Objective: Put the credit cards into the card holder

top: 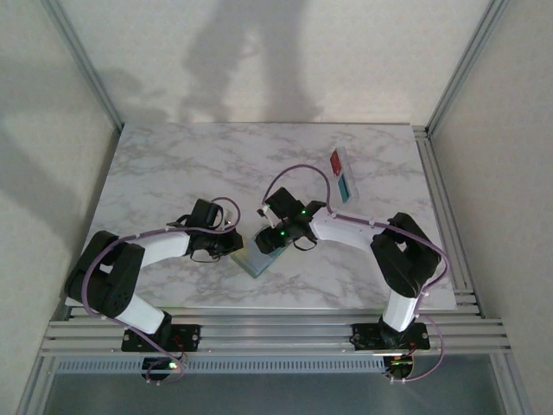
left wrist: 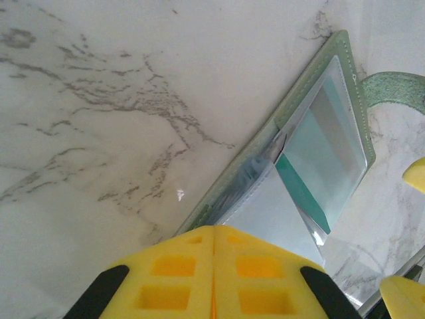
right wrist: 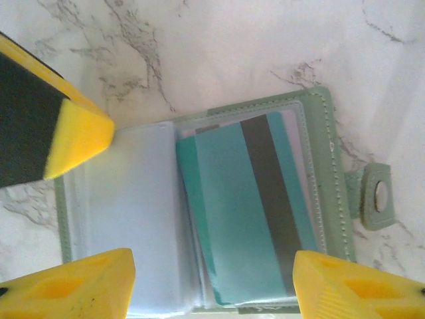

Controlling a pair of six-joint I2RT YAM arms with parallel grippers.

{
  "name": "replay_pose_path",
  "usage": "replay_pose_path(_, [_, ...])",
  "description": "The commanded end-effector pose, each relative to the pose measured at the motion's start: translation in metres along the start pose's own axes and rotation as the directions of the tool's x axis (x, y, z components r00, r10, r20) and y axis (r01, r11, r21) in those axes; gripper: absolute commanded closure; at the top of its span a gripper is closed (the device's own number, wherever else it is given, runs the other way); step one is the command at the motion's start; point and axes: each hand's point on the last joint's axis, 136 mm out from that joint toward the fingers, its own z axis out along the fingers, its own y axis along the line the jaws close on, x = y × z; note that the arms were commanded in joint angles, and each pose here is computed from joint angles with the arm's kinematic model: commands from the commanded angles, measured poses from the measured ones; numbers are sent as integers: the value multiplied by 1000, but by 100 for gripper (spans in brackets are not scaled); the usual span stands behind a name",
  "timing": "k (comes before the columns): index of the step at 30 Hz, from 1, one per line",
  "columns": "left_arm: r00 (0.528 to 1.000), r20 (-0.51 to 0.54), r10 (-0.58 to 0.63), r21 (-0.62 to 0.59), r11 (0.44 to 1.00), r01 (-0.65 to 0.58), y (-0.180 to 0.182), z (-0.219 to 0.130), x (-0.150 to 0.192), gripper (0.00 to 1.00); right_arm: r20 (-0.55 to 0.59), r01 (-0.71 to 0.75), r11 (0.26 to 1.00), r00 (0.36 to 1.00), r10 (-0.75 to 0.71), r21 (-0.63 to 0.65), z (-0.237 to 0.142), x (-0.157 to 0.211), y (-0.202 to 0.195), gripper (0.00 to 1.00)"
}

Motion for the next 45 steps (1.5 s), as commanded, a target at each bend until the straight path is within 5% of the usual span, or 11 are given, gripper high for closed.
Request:
replay_pose_path(1, [1000,3,17,-42,999,-17,1,-10,0,93,-86,117,990,990,-111,73,10,13,-13,35])
replay_pose_path(10, [999,7,-34,-11,999,34,3,-11,12,90,-127,160,983,981,-148,89,34,21,-17,33])
replay_pose_path(24, [995,-16,-101,20,995,101,8,-8,36,87,-112,94,938,992,-60,335,29,28,-34,43])
replay_pose_path(38, [994,-58,-93,60,993,97,-3,-12,51,80,1,-18,994,1000,18,105,-26,-6,-10,29])
replay_pose_path(45, [995,-65,-80,63,994,84,-7,-10,54,67,3,-51,997,999,51,62,-7,-25,-38,31])
